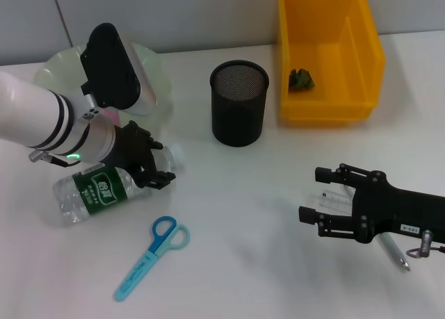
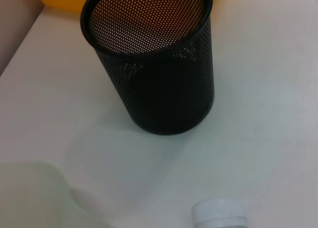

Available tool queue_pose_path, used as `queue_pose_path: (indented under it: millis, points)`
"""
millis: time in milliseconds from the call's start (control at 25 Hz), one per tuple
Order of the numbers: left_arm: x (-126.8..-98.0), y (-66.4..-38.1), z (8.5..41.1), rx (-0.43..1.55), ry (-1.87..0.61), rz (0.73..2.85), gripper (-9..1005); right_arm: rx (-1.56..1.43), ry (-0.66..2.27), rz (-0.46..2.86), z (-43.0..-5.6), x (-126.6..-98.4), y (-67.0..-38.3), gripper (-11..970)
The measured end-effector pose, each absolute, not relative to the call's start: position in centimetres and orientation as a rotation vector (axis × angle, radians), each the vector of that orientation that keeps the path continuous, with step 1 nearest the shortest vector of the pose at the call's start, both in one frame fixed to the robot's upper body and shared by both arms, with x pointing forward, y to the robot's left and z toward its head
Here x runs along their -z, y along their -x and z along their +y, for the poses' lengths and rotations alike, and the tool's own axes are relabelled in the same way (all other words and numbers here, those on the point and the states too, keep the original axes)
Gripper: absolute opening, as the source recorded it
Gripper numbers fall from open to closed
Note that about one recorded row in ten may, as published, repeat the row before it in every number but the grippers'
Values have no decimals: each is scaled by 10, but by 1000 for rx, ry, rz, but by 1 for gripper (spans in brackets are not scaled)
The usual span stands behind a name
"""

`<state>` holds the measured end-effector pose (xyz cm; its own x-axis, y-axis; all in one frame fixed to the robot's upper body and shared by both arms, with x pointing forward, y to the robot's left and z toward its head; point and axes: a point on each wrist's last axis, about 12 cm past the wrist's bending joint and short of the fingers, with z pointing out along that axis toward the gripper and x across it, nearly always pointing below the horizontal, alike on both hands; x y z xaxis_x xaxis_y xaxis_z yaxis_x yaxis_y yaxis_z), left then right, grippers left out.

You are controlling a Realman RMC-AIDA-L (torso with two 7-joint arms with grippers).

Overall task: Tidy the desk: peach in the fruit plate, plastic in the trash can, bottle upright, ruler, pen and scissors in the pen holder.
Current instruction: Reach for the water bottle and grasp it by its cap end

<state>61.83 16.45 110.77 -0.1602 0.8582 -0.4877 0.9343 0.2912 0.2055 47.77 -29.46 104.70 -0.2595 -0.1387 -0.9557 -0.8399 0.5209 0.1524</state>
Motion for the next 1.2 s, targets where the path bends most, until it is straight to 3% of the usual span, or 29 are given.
queue_pose_path:
  millis: [720,1200]
  points:
    - [-1113,-615,159,259,-1596,2038,592,-857,827,1724,-293,-1046,-479,842]
    - [-1133,-610,158,331,-1559,1969,579,-867,826,1722,-292,-1047,-480,842]
